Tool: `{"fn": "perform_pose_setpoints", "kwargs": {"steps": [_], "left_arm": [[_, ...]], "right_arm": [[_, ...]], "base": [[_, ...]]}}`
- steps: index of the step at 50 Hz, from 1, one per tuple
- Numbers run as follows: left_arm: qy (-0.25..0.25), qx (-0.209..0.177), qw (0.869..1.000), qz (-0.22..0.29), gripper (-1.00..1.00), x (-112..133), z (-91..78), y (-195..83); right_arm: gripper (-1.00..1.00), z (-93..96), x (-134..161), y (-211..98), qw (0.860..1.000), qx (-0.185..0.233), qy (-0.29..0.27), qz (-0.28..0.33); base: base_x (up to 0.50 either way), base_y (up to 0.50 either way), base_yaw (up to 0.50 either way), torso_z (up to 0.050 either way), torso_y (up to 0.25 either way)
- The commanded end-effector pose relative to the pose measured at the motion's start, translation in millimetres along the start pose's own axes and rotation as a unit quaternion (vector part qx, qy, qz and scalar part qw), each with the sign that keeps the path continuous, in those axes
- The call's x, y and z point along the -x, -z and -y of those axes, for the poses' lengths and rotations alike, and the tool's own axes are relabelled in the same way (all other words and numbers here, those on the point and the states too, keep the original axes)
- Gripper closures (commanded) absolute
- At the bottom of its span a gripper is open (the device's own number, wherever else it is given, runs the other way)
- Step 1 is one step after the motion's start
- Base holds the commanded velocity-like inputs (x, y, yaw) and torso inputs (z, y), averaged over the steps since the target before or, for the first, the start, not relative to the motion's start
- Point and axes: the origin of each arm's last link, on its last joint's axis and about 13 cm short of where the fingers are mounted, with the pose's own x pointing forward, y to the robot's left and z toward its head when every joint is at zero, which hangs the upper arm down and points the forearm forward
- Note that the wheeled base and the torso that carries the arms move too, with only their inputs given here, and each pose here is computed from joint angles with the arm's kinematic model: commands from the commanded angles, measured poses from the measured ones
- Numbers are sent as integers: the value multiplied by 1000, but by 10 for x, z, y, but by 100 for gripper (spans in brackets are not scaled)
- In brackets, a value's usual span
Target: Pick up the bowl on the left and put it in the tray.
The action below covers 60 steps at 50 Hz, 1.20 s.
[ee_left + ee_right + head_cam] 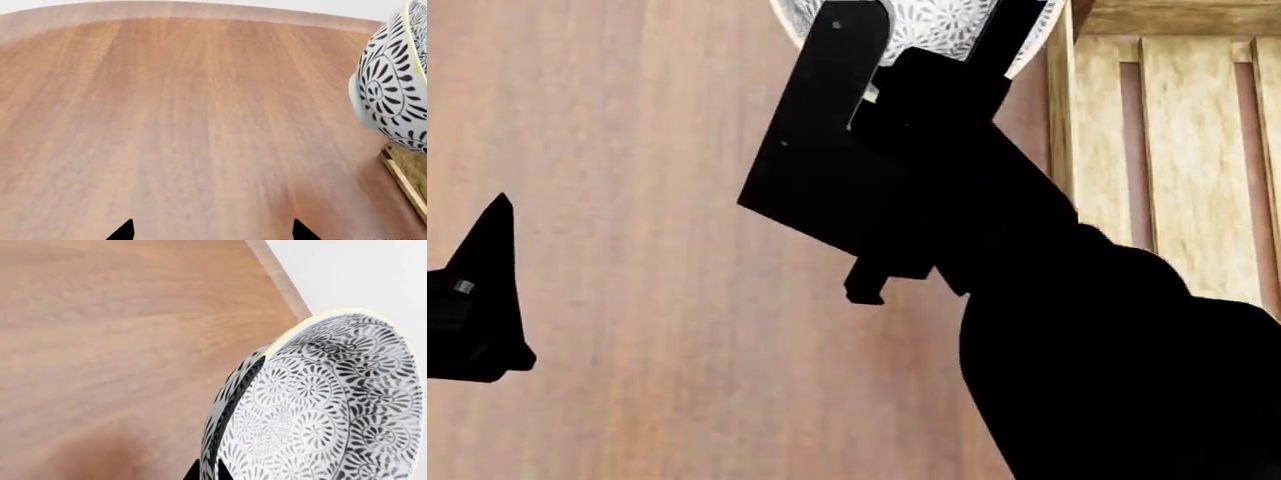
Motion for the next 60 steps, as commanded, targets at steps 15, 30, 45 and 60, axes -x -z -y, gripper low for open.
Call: {"fn": "perform_pose_setpoints", "kwargs": {"steps": [15, 30, 45, 60], "left_arm": [[-1, -6, 1000, 2, -100, 45, 11, -23], [5, -4, 1000, -2, -100, 21, 40, -1], [-7, -6, 1000, 5, -100, 4, 9, -45], [-8, -6, 1000, 3, -100, -2, 7, -39]], "right_arm": [[100, 626, 796, -201, 992, 80, 81, -50], [100, 481, 1384, 86, 983, 103, 50, -146], [100, 252, 1456, 393, 972, 108, 19, -206], [100, 150, 1404, 610, 962, 115, -12, -248]], "base": [[0, 0, 0, 0, 0], [0, 0, 0, 0, 0], [0, 0, 0, 0, 0], [0, 0, 0, 0, 0]]}}
